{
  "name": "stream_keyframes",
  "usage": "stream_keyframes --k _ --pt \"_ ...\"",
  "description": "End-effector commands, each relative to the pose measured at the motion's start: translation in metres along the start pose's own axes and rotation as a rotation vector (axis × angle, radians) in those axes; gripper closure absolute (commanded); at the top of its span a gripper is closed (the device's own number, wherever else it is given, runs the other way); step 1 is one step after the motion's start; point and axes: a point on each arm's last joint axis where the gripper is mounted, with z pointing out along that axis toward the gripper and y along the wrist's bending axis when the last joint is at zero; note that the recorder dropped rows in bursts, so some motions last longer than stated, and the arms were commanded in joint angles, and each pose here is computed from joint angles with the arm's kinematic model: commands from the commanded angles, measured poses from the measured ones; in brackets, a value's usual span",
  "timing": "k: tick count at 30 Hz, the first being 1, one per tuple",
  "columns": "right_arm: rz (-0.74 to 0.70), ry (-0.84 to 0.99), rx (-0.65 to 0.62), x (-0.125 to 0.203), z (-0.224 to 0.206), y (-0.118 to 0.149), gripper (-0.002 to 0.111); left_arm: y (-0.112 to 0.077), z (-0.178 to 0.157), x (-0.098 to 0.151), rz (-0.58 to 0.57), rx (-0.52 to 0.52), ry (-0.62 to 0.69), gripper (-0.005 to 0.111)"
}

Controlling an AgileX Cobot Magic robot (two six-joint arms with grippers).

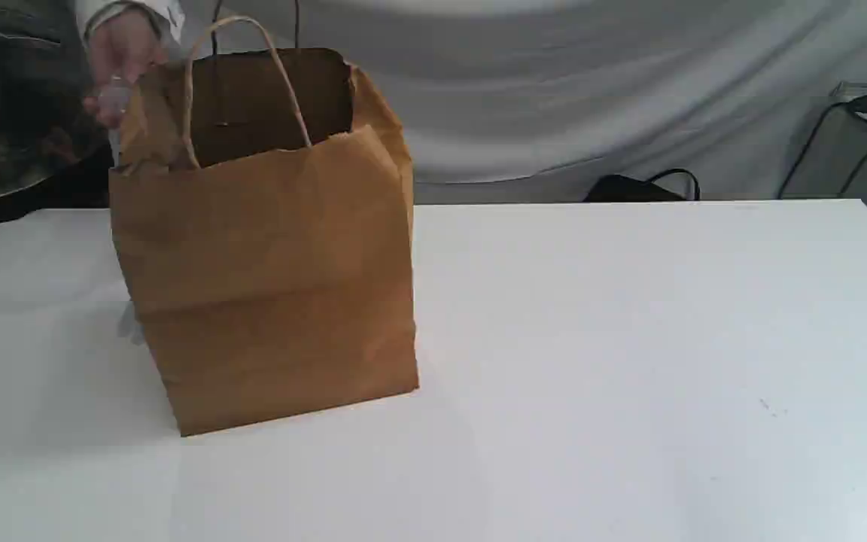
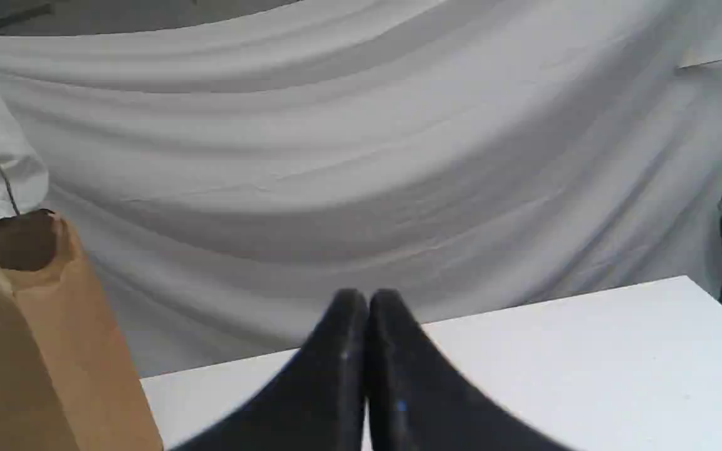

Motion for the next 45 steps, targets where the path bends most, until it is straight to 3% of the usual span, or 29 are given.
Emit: stream_keyframes --k 1,9,11,14,18,20,23,29,34,38,42,45 --pt "0.014 -0.002 -0.003 0.001 0.000 0.000 0.108 0.000 0.000 0.000 -0.035 0.008 -0.015 0.107" --pt "0.014 -0.002 -0.003 0.001 0.000 0.000 0.108 -0.002 0.000 -0.003 -0.045 0.023 -0.047 0.107" --pt "0.014 -0.002 -0.003 0.001 0.000 0.000 0.108 -0.004 -0.001 -0.008 -0.103 0.053 -0.100 0.107" --pt "0.014 -0.002 -0.003 0.001 0.000 0.000 0.108 -0.010 -0.004 -0.021 -0.138 0.133 -0.235 0.106" --pt "0.014 -0.002 -0.003 0.001 0.000 0.000 0.108 -0.024 -0.014 -0.040 -0.057 0.294 -0.473 0.104" --pt "0.014 -0.002 -0.003 0.001 0.000 0.000 0.108 -0.029 -0.017 -0.043 -0.014 0.344 -0.520 0.104" --pt "0.014 -0.002 -0.003 0.001 0.000 0.000 0.108 -0.033 -0.011 -0.048 0.009 0.363 -0.446 0.104" --pt "0.042 -0.002 -0.002 0.001 0.000 0.000 0.108 -0.045 0.021 -0.080 -0.008 0.414 -0.351 0.104" --pt "0.042 -0.002 -0.002 0.001 0.000 0.000 0.108 -0.063 0.077 -0.111 0.098 0.522 -0.276 0.104" --pt "0.042 -0.002 -0.002 0.001 0.000 0.000 0.108 -0.069 0.128 -0.118 0.179 0.559 -0.156 0.099" --pt "0.042 -0.002 -0.002 0.001 0.000 0.000 0.108 -0.060 0.194 -0.115 0.233 0.435 0.017 0.076" --pt "0.042 -0.002 -0.002 0.001 0.000 0.000 0.108 -0.051 0.235 -0.115 0.242 0.328 0.102 0.046"
